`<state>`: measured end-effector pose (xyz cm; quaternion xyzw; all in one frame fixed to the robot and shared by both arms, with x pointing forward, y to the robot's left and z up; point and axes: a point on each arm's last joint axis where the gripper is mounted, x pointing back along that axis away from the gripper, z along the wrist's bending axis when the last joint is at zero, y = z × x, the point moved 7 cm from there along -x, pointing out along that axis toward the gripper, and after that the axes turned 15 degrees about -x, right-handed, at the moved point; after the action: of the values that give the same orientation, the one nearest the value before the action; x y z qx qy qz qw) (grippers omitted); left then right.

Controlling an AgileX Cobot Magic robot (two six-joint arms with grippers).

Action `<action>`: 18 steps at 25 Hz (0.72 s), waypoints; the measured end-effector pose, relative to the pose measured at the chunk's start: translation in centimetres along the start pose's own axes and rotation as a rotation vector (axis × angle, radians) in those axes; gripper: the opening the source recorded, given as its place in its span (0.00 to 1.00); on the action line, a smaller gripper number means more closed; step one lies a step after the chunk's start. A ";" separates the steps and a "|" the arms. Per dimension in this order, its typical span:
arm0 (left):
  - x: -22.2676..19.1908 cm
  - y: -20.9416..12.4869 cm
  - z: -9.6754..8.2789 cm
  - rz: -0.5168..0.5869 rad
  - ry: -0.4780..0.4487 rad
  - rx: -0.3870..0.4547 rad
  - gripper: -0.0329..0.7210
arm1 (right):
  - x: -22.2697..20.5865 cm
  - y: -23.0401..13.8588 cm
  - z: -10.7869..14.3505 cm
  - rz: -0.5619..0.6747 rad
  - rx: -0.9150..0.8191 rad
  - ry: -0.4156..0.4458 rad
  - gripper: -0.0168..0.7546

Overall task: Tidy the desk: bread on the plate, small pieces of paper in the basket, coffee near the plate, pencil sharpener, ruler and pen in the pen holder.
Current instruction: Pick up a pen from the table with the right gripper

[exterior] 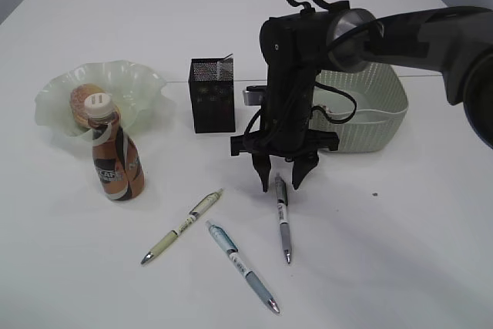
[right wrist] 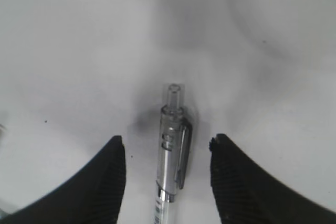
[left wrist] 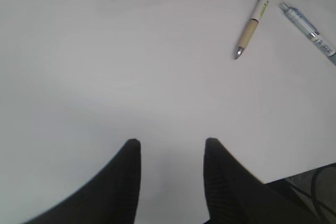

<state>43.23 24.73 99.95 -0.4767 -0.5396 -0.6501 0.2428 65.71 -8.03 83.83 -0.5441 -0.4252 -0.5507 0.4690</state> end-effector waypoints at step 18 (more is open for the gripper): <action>0.0 0.1 0.0 -0.009 0.002 -0.001 0.44 | -0.9 0.0 -0.1 0.017 -0.006 -0.009 0.50</action>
<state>43.36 24.72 100.02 -0.4738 -0.5412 -0.6518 0.2404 65.63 -8.10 82.91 -0.5515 -0.4211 -0.5456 0.4699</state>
